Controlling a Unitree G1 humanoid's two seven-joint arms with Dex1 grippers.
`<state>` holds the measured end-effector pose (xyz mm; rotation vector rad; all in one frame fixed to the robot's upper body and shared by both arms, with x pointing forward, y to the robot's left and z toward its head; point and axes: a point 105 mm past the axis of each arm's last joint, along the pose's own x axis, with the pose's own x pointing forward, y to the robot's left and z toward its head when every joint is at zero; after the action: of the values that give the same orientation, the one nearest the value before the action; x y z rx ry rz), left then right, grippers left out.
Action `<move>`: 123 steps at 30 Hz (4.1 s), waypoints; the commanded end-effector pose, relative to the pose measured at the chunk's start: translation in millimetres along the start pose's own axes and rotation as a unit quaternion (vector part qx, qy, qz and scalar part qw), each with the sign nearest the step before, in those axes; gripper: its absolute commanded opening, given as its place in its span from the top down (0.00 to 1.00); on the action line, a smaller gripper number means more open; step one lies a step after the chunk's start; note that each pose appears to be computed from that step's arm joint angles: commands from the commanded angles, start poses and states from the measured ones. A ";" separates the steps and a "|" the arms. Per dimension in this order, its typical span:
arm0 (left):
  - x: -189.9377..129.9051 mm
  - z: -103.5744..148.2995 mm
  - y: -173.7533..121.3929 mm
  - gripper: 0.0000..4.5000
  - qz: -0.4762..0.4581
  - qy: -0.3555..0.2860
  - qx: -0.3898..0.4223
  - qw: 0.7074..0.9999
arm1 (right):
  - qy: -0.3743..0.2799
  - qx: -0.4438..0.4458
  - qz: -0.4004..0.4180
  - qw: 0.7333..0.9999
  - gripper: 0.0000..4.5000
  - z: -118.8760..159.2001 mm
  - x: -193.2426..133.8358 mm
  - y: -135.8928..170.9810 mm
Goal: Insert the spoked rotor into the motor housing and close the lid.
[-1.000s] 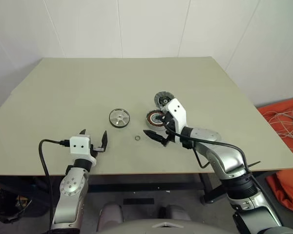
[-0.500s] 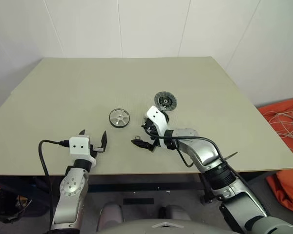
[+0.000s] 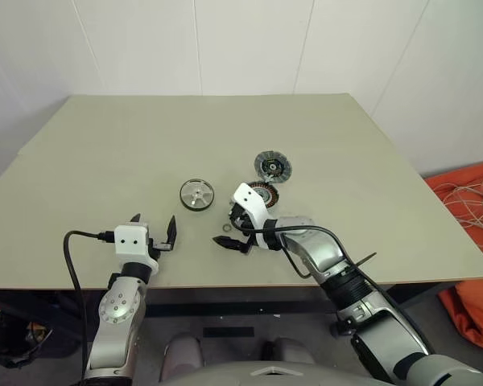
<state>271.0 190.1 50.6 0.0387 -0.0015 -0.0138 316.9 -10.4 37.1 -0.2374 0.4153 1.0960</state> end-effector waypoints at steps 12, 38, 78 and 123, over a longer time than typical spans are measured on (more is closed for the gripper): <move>2.1 11.0 -1.4 0.01 -0.003 -0.024 0.006 1.000 | -0.006 -0.011 -0.011 1.000 0.00 0.9 -7.4 -8.2; 0.9 9.8 -1.7 0.00 -0.003 -0.021 0.004 1.000 | -0.062 -0.047 -0.026 0.997 0.75 35.9 -17.3 -12.3; 1.8 7.8 -3.3 0.00 -0.004 -0.019 0.001 1.000 | 0.012 -0.007 -0.190 0.982 0.75 13.9 -57.3 -94.4; 3.2 6.4 -4.0 0.00 -0.007 -0.016 -0.002 1.000 | -0.031 0.027 -0.174 0.984 0.37 27.3 -69.4 -94.2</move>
<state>271.1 187.6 46.6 0.0297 0.0102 -0.0201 379.4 -104.4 70.8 -0.2424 0.3980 0.7164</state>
